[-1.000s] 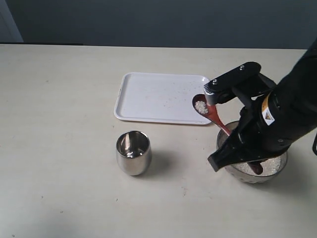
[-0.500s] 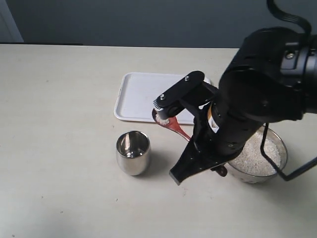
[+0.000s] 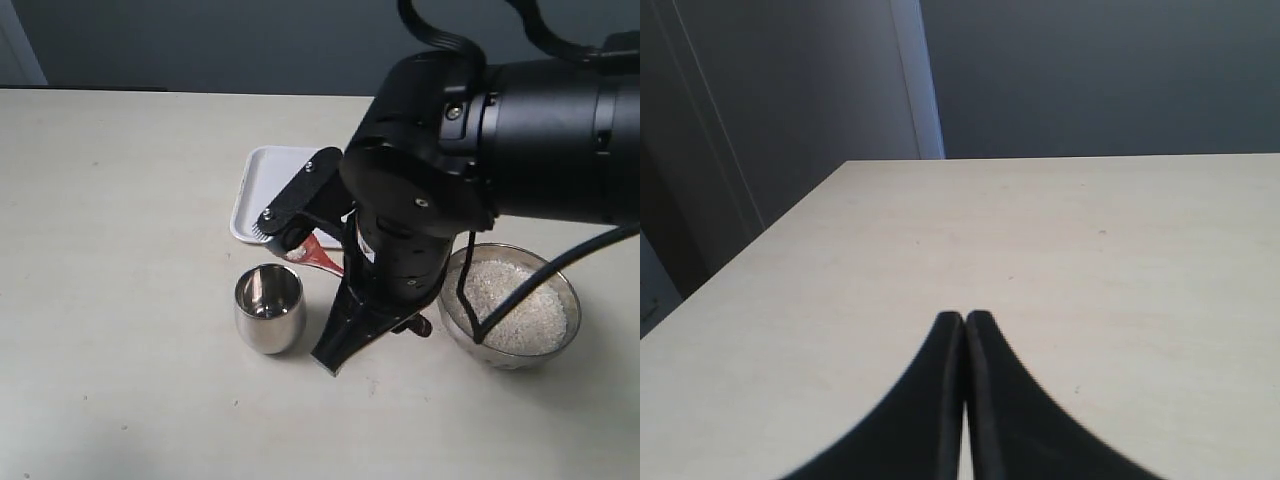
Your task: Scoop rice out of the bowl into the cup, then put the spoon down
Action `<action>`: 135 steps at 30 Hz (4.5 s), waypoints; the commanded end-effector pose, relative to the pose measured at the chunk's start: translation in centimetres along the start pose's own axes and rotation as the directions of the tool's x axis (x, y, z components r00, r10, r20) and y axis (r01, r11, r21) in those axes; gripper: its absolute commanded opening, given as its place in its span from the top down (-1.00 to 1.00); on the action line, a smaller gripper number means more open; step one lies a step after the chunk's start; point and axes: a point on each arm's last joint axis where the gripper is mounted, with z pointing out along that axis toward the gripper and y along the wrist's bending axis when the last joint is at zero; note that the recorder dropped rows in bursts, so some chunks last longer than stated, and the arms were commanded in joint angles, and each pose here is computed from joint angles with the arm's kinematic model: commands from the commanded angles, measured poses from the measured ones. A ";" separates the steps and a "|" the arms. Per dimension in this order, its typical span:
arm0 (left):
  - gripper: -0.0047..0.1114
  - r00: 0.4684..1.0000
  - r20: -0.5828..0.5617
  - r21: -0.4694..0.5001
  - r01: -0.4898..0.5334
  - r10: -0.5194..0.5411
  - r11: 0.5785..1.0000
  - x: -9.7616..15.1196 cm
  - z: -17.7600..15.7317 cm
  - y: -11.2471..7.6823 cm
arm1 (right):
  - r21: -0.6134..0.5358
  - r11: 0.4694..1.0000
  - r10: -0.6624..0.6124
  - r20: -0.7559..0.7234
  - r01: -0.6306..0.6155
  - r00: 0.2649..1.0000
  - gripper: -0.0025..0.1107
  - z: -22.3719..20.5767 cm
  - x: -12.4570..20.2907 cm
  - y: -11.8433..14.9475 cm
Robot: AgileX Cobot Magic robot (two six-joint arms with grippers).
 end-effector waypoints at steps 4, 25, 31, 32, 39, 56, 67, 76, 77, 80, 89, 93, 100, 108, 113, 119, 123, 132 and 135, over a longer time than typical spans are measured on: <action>0.91 1.000 0.021 -0.001 0.005 -0.005 1.000 -0.3 -0.1 0.0 | 0.072 0.992 -0.105 -0.004 0.105 0.994 0.97 0.1 -0.4 0.8; 0.91 1.000 0.021 -0.001 0.005 -0.005 1.000 -0.3 -0.1 0.0 | 0.167 0.967 -0.196 0.011 0.192 0.981 0.97 0.9 -1.1 0.8; 0.91 1.000 0.021 -0.001 0.005 -0.005 1.000 -0.3 -0.1 0.0 | 0.184 0.957 -0.223 -0.026 0.224 0.974 0.97 2.2 -1.4 1.1; 0.91 1.000 0.021 -0.001 0.005 -0.005 1.000 -0.3 -0.1 0.0 | 0.194 0.952 -0.234 -0.026 0.235 0.972 0.97 2.2 -1.5 1.1; 0.91 1.000 0.021 -0.001 0.005 -0.005 1.000 -0.3 -0.1 0.0 | 0.224 0.930 -0.294 -0.023 0.292 0.955 0.97 1.9 -1.6 2.2; 0.91 1.000 0.021 -0.001 0.005 -0.005 1.000 -0.3 -0.1 0.0 | 0.276 0.906 -0.315 -0.068 0.321 0.947 0.97 1.7 -1.3 2.0; 0.91 1.000 0.021 -0.001 0.005 -0.005 1.000 -0.3 -0.1 0.0 | 0.315 0.863 -0.388 -0.084 0.394 0.918 0.97 1.9 -0.9 3.0; 0.91 1.000 0.021 -0.001 0.005 -0.005 1.000 -0.3 -0.1 0.0 | 0.316 0.859 -0.392 -0.100 0.402 0.915 0.97 2.3 -0.5 3.0; 0.91 1.000 0.021 -0.001 0.005 -0.005 1.000 -0.3 -0.1 0.0 | 0.319 0.857 -0.394 -0.099 0.404 0.914 0.97 2.3 -0.6 3.0; 0.91 1.000 0.021 -0.001 0.005 -0.005 1.000 -0.3 -0.1 0.0 | 0.337 0.842 -0.413 -0.100 0.421 0.905 0.97 2.2 -0.6 3.2; 0.91 1.000 0.021 -0.001 0.005 -0.005 1.000 -0.3 -0.1 0.0 | 0.377 0.774 -0.479 -0.178 0.509 0.860 0.97 3.2 0.3 4.1; 0.91 1.000 0.021 -0.001 0.005 -0.005 1.000 -0.3 -0.1 0.0 | 0.393 0.764 -0.488 -0.168 0.512 0.857 0.97 3.0 0.2 4.4; 0.91 1.000 0.021 -0.001 0.005 -0.005 1.000 -0.3 -0.1 0.0 | 0.424 0.749 -0.486 -0.173 0.510 0.857 0.97 2.9 0.1 4.2; 0.91 1.000 0.021 -0.001 0.005 -0.005 1.000 -0.3 -0.1 0.0 | 0.433 0.742 -0.488 -0.173 0.511 0.855 0.97 2.9 0.0 4.1; 0.91 1.000 0.021 -0.001 0.005 -0.005 1.000 -0.3 -0.1 0.0 | 0.451 0.732 -0.488 -0.176 0.510 0.855 0.97 2.8 0.0 3.9; 0.91 1.000 0.021 -0.001 0.005 -0.005 1.000 -0.3 -0.1 0.0 | 0.479 0.717 -0.488 -0.173 0.506 0.855 0.97 2.6 -0.2 3.7; 0.91 1.000 0.021 -0.001 0.005 -0.005 1.000 -0.3 -0.1 0.0 | 0.485 0.708 -0.499 -0.171 0.514 0.849 0.97 2.5 -0.2 4.0; 0.91 1.000 0.021 -0.001 0.005 -0.005 1.000 -0.3 -0.1 0.0 | 0.500 0.687 -0.524 -0.162 0.528 0.836 0.97 2.2 -0.2 4.9; 0.91 1.000 0.021 -0.001 0.005 -0.005 1.000 -0.3 -0.1 0.0 | 0.501 0.687 -0.522 -0.165 0.527 0.837 0.97 2.2 -0.2 4.9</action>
